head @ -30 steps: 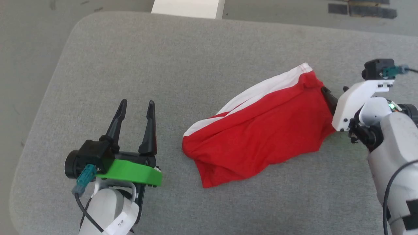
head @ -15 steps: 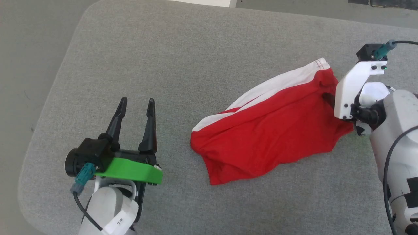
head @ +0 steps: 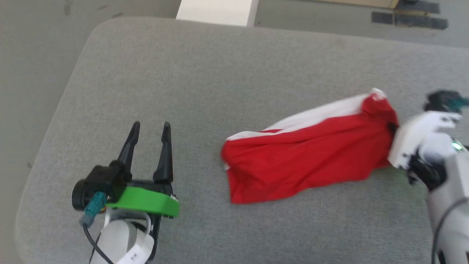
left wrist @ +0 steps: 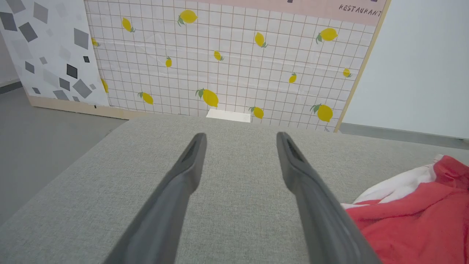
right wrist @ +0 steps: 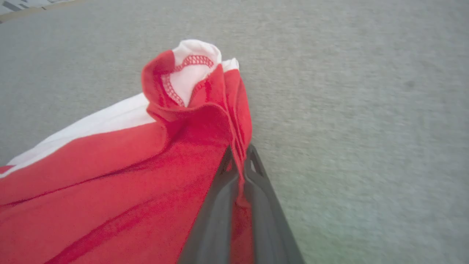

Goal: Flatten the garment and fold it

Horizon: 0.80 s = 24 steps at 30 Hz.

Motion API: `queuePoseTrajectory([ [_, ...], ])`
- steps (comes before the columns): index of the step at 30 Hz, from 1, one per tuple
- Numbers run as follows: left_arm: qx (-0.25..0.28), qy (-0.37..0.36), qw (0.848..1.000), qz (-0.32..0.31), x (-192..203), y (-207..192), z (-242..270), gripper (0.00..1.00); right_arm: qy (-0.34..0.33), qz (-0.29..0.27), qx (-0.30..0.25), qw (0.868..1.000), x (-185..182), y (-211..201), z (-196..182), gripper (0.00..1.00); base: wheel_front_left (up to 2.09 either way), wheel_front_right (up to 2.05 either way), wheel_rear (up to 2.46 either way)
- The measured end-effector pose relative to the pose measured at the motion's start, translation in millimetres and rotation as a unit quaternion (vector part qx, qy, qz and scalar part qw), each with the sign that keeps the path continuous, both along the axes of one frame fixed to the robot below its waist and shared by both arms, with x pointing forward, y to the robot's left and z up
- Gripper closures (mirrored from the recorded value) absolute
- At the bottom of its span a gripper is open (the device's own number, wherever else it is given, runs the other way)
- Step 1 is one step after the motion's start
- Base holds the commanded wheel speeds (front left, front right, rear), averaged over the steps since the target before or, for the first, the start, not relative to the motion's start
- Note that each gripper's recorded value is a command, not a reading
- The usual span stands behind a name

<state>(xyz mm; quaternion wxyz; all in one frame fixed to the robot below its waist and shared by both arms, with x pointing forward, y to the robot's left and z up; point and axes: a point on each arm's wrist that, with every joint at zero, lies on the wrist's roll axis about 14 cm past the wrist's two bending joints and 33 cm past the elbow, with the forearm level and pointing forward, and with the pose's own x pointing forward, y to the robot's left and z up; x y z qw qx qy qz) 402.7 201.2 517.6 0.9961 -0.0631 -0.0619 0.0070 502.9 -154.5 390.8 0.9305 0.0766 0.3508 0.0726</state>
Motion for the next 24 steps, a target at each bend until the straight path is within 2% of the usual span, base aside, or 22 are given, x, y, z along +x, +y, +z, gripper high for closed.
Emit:
queuePoseTrajectory([
  [9,0.002,0.007,1.0,-0.022,-11,-16,-4,0.0,-0.055,-0.119,-0.06,0.99,-48,-102,27,1.0,0.0,0.0,0.0],
  [14,-0.001,0.001,0.999,-0.044,-11,-29,-1,0.0,-0.075,-0.162,-0.102,0.979,-75,-137,45,1.0,0.0,0.0,0.0],
  [19,-0.002,-0.005,0.998,-0.055,-11,-36,3,0.0,-0.102,-0.156,-0.133,0.973,-79,-137,69,1.0,0.0,0.0,0.0],
  [24,-0.001,-0.004,0.999,-0.054,-14,-35,3,0.0,-0.131,-0.097,-0.147,0.976,-65,-98,93,1.0,0.0,0.0,0.0],
])
